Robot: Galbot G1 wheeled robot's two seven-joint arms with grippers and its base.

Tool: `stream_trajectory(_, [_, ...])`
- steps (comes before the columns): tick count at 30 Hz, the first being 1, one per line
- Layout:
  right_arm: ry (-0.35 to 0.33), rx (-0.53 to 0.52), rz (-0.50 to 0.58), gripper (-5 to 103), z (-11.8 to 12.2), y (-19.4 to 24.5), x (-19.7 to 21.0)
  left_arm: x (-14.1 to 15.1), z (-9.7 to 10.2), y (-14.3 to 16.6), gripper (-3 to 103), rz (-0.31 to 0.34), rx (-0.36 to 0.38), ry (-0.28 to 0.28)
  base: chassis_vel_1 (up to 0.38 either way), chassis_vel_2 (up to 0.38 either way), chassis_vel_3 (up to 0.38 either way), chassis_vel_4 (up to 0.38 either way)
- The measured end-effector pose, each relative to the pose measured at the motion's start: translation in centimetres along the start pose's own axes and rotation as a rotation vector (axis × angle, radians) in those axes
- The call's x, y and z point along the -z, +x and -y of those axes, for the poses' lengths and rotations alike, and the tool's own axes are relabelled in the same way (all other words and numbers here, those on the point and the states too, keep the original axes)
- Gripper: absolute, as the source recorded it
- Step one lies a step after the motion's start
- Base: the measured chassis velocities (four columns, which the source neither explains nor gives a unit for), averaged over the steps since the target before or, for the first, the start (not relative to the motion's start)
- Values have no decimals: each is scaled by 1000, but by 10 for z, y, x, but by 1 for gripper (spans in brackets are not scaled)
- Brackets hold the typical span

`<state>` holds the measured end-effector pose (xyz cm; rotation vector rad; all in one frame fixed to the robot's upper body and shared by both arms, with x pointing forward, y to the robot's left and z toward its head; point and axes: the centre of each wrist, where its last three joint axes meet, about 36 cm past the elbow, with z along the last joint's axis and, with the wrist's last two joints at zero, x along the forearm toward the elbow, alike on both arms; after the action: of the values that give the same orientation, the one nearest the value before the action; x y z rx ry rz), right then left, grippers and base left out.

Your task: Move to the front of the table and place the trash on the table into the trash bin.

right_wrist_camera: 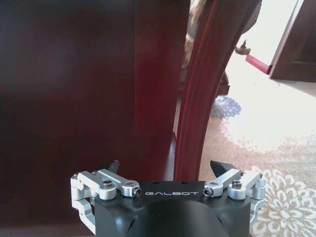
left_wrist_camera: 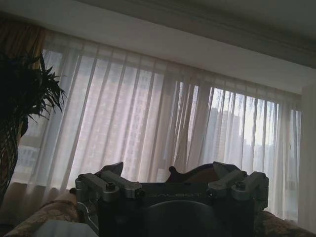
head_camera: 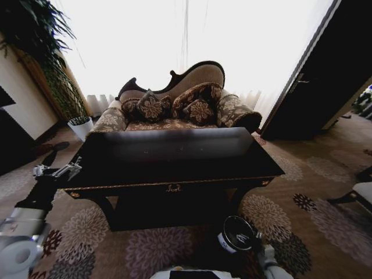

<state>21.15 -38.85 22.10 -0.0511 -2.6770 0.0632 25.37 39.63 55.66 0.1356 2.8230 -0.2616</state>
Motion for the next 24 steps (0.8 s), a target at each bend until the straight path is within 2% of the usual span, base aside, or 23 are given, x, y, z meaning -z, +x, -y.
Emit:
stream_trajectory(6, [-35, -11, 61, 100, -18, 28, 40, -4, 1, -3, 100, -3, -5, 11, 0, 0, 0, 0])
stream_trajectory(9, [-34, 6, 152, 100, -27, 64, 89, -4, -3, -5, 100, -3, -8, 8, 0, 0, 0, 0])
stream_trajectory(10, [-34, 6, 152, 100, -27, 64, 89, -4, -3, -5, 100, -3, -8, 8, 0, 0, 0, 0])
stream_trajectory(14, [-61, 36, 241, 100, -39, 84, 137, -4, -3, -5, 100, 1, -4, 11, 0, 0, 0, 0])
stream_trajectory(21, [-76, 96, 327, 100, -53, 102, 185, -3, -4, -3, 100, 1, 1, 5, 0, 0, 0, 0])
stream_trajectory(24, [-79, 120, 397, 100, -59, 109, 212, 1, -3, -2, 100, 1, 8, -4, 0, 0, 0, 0])
